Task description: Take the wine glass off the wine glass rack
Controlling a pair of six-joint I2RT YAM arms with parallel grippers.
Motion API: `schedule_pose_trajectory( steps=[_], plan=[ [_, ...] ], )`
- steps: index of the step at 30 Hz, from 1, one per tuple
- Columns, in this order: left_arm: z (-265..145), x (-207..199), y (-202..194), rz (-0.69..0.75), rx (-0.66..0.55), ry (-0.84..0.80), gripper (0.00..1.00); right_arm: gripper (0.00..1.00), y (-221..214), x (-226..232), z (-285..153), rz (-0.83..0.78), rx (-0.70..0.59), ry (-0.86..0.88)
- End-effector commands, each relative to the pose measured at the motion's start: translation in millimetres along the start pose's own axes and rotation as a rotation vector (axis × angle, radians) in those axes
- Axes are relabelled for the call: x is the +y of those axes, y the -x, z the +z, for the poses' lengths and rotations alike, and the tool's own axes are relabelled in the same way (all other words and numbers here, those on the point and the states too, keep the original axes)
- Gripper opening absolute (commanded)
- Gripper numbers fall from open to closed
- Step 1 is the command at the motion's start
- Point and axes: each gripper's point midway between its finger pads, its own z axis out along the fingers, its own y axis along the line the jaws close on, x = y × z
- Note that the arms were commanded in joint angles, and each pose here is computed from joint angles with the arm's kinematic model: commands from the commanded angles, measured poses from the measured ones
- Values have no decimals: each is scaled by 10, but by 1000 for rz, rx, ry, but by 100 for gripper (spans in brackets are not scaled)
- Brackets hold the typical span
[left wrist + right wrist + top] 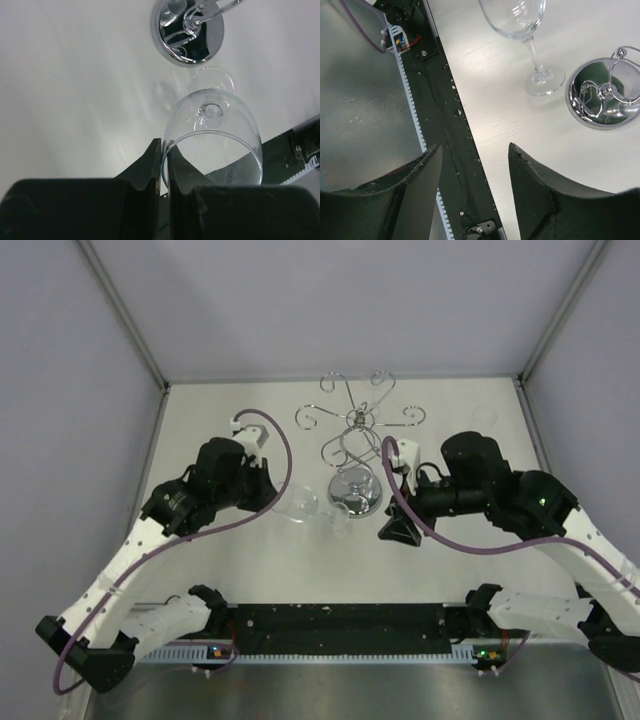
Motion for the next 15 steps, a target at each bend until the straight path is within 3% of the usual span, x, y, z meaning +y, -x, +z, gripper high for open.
schedule_pose_trajectory(
  steps=[1, 15],
  plan=[
    [-217, 121, 480, 26, -159, 85, 0, 56, 160, 13, 14, -24, -74, 4],
    [-222, 538, 1127, 113, -166, 400, 0, 56, 145, -122, 99, 9, -90, -61]
  ],
)
